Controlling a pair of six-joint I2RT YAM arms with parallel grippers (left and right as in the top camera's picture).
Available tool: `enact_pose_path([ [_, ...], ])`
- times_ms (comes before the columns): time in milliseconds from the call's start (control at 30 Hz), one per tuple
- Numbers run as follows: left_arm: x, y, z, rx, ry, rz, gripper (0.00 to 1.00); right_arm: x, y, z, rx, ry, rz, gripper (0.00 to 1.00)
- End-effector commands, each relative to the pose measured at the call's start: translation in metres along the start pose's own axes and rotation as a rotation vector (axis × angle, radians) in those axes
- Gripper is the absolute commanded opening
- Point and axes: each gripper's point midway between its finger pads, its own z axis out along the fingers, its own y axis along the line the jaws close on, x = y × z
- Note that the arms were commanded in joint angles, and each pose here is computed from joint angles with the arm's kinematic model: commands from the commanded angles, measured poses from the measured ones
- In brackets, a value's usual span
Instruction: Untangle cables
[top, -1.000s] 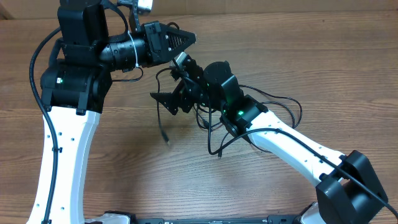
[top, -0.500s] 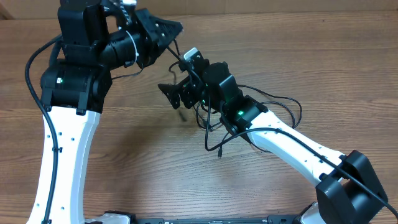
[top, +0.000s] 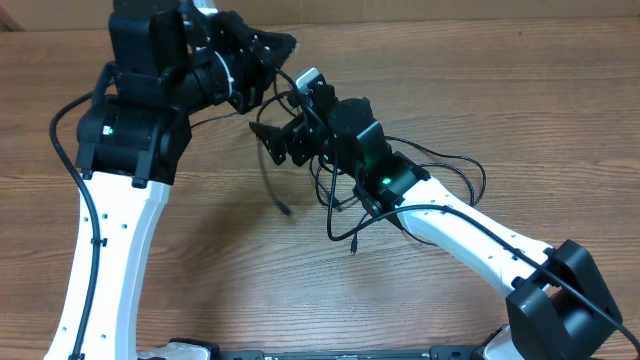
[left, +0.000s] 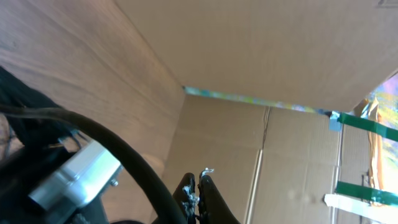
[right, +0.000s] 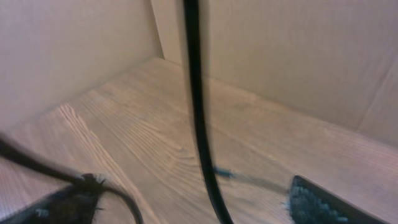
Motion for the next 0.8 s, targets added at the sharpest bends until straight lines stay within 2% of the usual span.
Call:
enact_pose_path([
  [0,0.015,-0.014,-0.007,0.035,0.046,-0.02,0.04,0.005,-0.004,0.006,0.023,0.005,-0.028,0.82],
  [100,0.024,-0.016,-0.007,0.044,0.101,-0.054,0.04,0.004,-0.007,0.006,0.035,-0.002,-0.035,0.72],
  [300,0.024,-0.016,-0.007,0.044,0.102,-0.061,0.04,-0.001,-0.005,0.006,0.023,-0.02,-0.036,0.66],
  [333,0.024,-0.016,-0.007,0.044,0.102,-0.061,0.04,-0.001,-0.005,0.006,0.023,-0.02,-0.036,0.67],
  [467,0.024,-0.016,-0.007,0.044,0.102,-0.061,0.04,-0.003,-0.005,0.006,0.023,-0.027,-0.037,0.92],
  [600,0.024,-0.015,-0.008,0.043,0.103,-0.075,0.04,-0.007,-0.014,0.005,0.072,-0.047,-0.038,0.94],
  [700,0.025,-0.016,-0.008,0.043,0.111,-0.09,0.04,-0.013,-0.021,0.004,0.118,-0.071,-0.038,0.78],
  [767,0.027,-0.016,-0.008,0.044,0.121,-0.099,0.04,-0.017,-0.021,0.004,0.119,-0.087,-0.039,0.56],
])
